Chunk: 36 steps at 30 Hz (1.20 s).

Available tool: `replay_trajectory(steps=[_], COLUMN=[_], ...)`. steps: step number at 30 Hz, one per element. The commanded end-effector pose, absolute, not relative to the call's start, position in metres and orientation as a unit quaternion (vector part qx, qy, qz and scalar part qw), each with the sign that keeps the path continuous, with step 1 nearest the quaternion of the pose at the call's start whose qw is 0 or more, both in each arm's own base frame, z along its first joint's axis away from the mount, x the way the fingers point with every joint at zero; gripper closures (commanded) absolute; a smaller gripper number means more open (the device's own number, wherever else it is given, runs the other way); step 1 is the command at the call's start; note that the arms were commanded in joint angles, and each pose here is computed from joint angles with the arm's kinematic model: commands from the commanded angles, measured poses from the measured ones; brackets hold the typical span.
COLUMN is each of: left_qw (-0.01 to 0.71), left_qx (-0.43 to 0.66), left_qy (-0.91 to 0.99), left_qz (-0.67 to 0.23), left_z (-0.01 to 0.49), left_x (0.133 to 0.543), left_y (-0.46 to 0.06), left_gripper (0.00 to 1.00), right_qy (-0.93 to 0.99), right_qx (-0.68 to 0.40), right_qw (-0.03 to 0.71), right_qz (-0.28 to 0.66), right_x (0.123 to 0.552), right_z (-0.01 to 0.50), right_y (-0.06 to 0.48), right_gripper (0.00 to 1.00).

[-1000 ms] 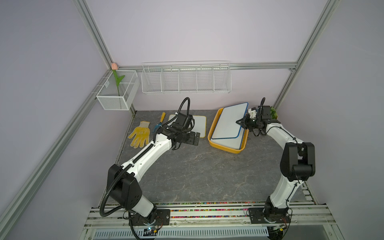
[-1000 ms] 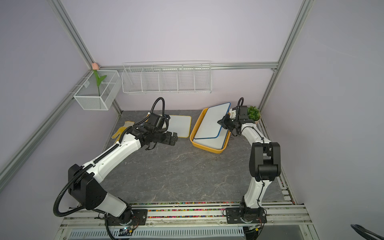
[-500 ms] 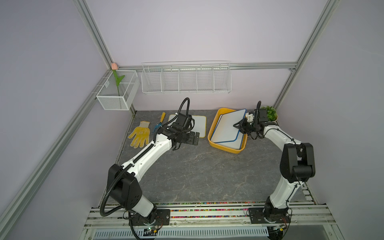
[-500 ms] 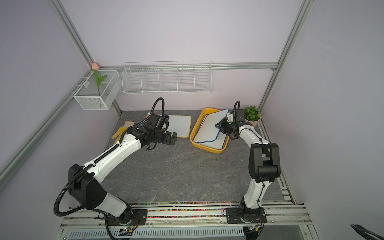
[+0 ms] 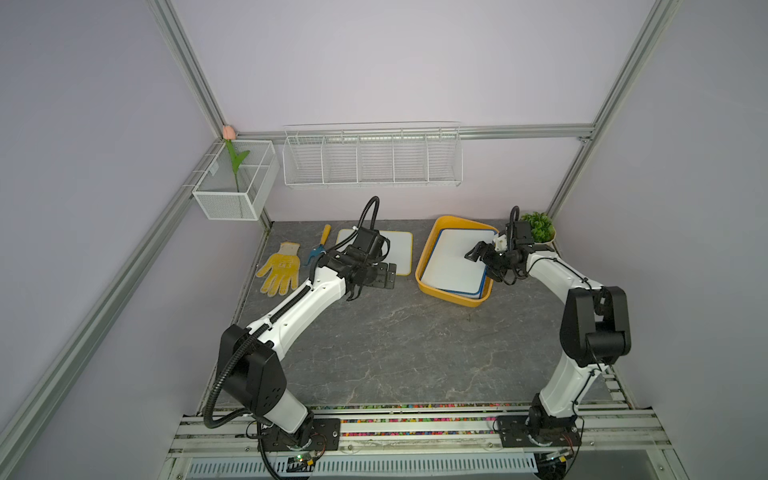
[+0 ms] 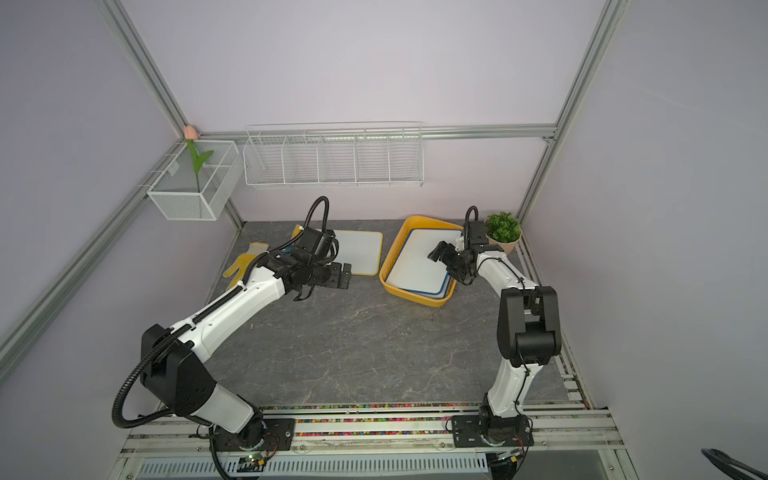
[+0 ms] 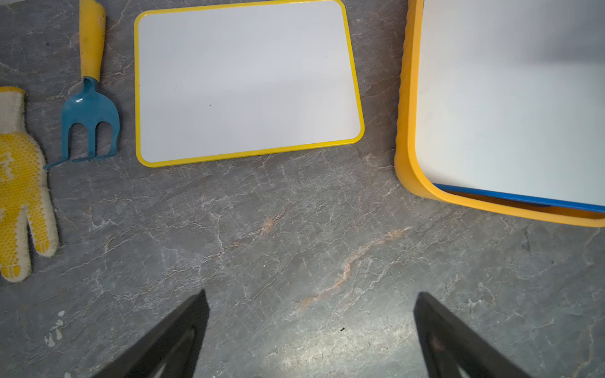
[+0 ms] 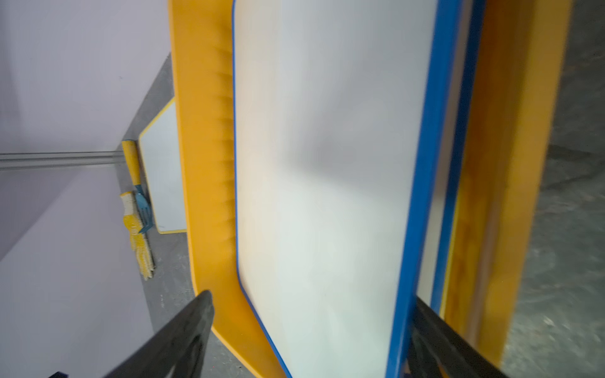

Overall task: Put the whiteboard into the storage box
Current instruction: Place the whiteboard in the storage box, then adjust the storage box at the center of the board.

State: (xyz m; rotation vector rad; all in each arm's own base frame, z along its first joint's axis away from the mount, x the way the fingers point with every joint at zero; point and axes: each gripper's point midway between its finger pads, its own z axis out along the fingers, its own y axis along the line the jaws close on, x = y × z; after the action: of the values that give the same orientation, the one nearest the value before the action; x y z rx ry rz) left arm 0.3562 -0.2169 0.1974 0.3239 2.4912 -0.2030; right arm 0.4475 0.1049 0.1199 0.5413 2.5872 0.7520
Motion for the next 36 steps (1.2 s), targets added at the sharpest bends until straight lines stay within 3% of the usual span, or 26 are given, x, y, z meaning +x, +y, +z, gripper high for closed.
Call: replay_trajectory(steps=[1,8,11,15,18,22,26,31,36], left_qw=[0.301,0.293,0.302,0.322,0.319,0.300,0.294,0.303,0.302], left_qx=[0.099,0.046,0.023,-0.024,-0.066,-0.158,-0.219,-0.207,-0.192], left_qy=[0.946,0.952,0.949,0.940,0.937,0.927,0.908,0.910,0.921], left_qz=[-0.070,-0.077,-0.087,-0.109,-0.123,-0.157,-0.203,-0.192,-0.155], left_z=[0.198,0.189,0.183,0.177,0.170,0.155,0.142,0.148,0.144], left_x=[0.356,0.354,0.357,0.362,0.362,0.360,0.360,0.380,0.421], left_y=[-0.211,-0.201,-0.201,-0.199,-0.191,-0.165,-0.147,-0.141,-0.125], left_gripper=[0.01,0.01,0.01,0.01,0.01,0.01,0.01,0.01,0.01], right_qy=[0.938,0.945,0.923,0.872,0.851,0.839,0.829,0.835,0.860], right_qx=[0.167,0.165,0.150,0.062,-0.026,-0.171,-0.245,-0.256,-0.200], right_qw=[0.221,0.274,0.347,0.469,0.509,0.502,0.483,0.462,0.439], right_qz=[0.207,0.069,0.069,0.121,0.130,0.120,0.137,0.154,0.165], right_x=[0.437,0.422,0.415,0.401,0.394,0.394,0.409,0.448,0.467], right_z=[0.140,0.161,0.186,0.227,0.236,0.222,0.208,0.196,0.181], right_y=[0.090,0.052,0.057,0.110,0.159,0.235,0.287,0.329,0.357], right_gripper=[0.11,0.11,0.11,0.11,0.11,0.11,0.11,0.11,0.11])
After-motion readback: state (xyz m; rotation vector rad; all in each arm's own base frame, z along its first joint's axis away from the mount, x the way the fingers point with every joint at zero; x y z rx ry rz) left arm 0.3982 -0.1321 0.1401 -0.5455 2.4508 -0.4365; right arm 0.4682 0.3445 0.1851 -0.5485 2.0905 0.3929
